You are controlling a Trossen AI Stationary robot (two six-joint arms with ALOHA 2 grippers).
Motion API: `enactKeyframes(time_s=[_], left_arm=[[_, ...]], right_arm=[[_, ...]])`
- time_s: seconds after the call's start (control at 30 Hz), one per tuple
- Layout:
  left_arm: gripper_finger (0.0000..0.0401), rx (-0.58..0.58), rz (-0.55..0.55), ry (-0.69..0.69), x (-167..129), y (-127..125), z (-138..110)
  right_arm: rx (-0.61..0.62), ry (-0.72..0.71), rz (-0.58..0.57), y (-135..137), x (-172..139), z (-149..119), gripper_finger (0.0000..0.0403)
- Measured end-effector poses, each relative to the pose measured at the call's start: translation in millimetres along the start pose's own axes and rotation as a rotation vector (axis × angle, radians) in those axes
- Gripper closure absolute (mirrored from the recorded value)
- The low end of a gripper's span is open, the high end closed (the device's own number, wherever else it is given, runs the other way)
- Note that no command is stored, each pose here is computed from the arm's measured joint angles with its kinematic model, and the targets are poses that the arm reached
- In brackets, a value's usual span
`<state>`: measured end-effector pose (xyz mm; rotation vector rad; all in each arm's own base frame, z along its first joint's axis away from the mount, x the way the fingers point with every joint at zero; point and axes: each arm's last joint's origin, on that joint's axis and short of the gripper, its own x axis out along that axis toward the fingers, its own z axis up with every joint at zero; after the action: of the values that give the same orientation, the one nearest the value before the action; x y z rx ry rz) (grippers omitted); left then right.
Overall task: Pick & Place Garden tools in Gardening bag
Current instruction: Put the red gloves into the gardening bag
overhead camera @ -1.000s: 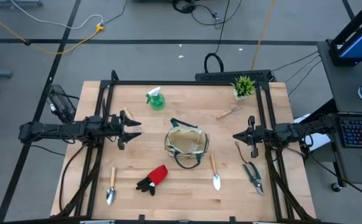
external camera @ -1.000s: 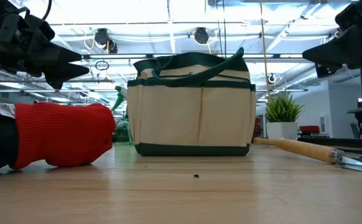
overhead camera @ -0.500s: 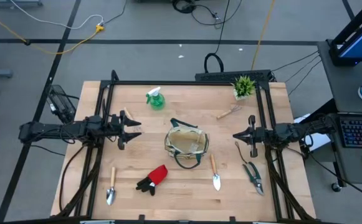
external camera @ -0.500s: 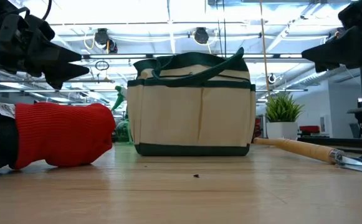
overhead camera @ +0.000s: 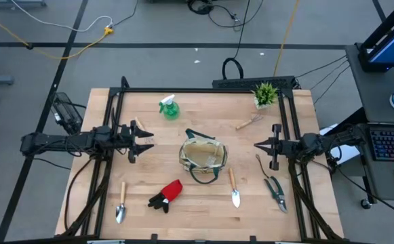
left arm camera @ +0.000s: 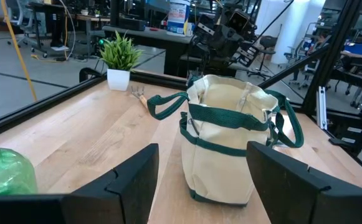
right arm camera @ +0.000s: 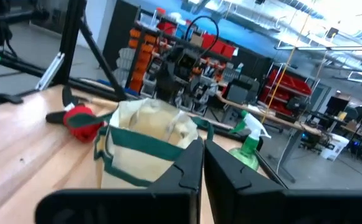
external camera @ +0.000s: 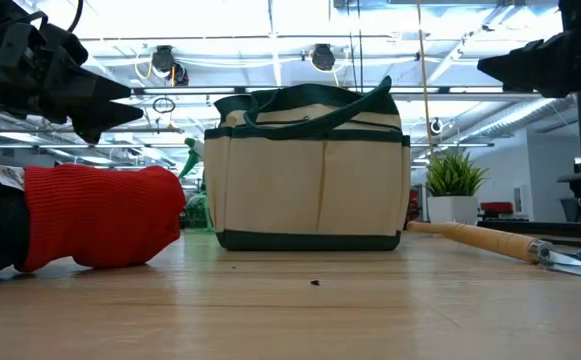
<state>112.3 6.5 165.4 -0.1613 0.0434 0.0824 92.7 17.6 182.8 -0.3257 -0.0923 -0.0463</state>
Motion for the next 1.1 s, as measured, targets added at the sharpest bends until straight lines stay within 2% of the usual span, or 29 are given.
enactKeyframes(time_s=[0.37, 0.5, 0.73, 0.9, 1.1], left_arm=[[0.0153, 0.027, -0.001, -0.005, 0.0, -0.1, 0.6], [0.0153, -0.014, -0.005, -0.047, -0.1, -0.6, 4.5], [0.0153, -0.145, -0.027, -0.232, -2.6, -2.8, 22.2], [0.0153, -0.389, -0.088, -0.315, -5.1, -4.1, 30.7], [0.0153, -0.385, -0.180, -0.367, -8.7, -11.9, 46.2]], right_arm=[[0.005, -0.007, -0.003, -0.6, -0.2, 1.5, 0.0394], [0.005, -0.007, -0.003, -0.7, -0.2, 1.6, 0.0394], [0.006, -0.010, -0.004, -0.9, -0.2, 2.1, 0.0394], [0.007, -0.010, -0.005, -0.9, -0.2, 2.2, 0.0394], [0.006, -0.010, -0.005, -1.0, -0.2, 2.2, 0.0394]])
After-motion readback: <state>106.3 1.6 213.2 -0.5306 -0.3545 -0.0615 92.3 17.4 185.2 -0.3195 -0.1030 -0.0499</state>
